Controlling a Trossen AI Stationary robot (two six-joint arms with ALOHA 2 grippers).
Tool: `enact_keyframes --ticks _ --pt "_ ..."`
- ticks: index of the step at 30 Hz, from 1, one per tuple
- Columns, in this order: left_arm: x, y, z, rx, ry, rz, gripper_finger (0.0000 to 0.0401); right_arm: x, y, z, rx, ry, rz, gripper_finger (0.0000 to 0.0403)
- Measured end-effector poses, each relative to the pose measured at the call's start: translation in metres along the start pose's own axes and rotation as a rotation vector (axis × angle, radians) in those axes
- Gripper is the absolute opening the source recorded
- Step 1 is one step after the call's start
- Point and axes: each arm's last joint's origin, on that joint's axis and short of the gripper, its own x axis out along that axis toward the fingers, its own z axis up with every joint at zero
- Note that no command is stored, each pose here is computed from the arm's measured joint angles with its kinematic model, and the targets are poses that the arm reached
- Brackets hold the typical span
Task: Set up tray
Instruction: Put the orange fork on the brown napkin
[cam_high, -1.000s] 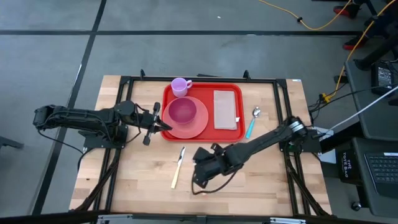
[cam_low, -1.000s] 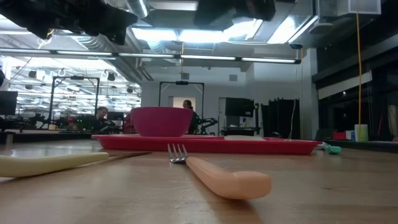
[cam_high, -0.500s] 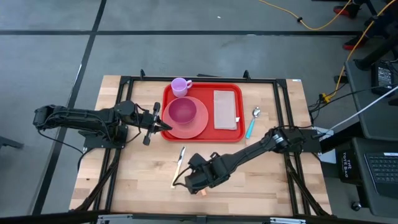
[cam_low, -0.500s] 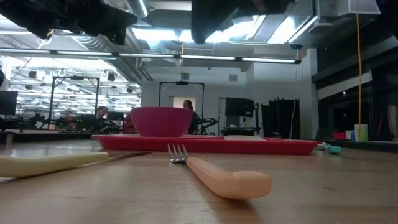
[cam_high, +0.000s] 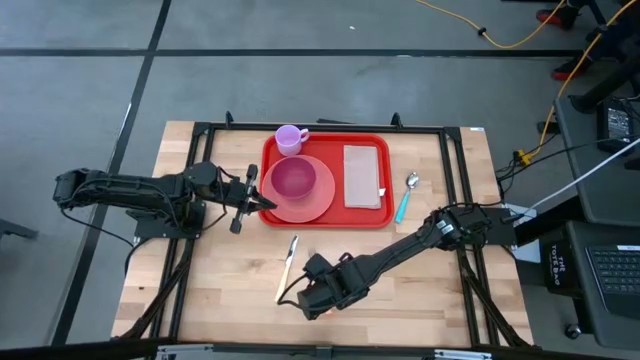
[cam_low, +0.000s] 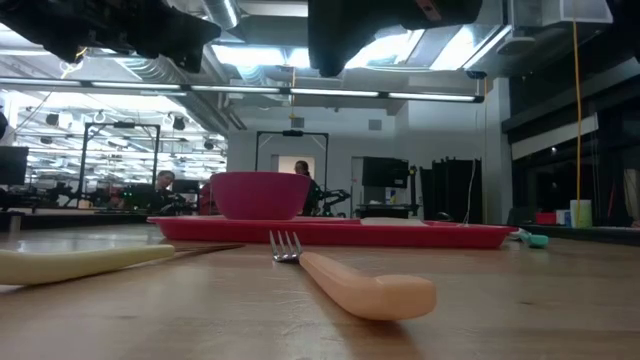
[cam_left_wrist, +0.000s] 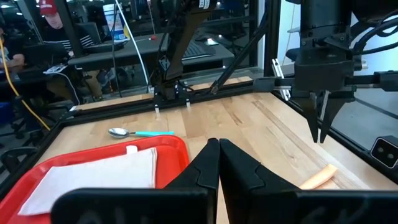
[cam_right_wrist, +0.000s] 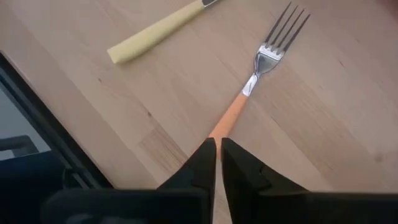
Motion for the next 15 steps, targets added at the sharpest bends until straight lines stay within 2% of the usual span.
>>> enact_keyframes --ticks 15 --pt "0.0000 0.0000 0.0000 0.001 0.000 0.000 0.0004 0.0003 -0.0001 0.0016 0.014 -0.043 -0.011 0.0034"
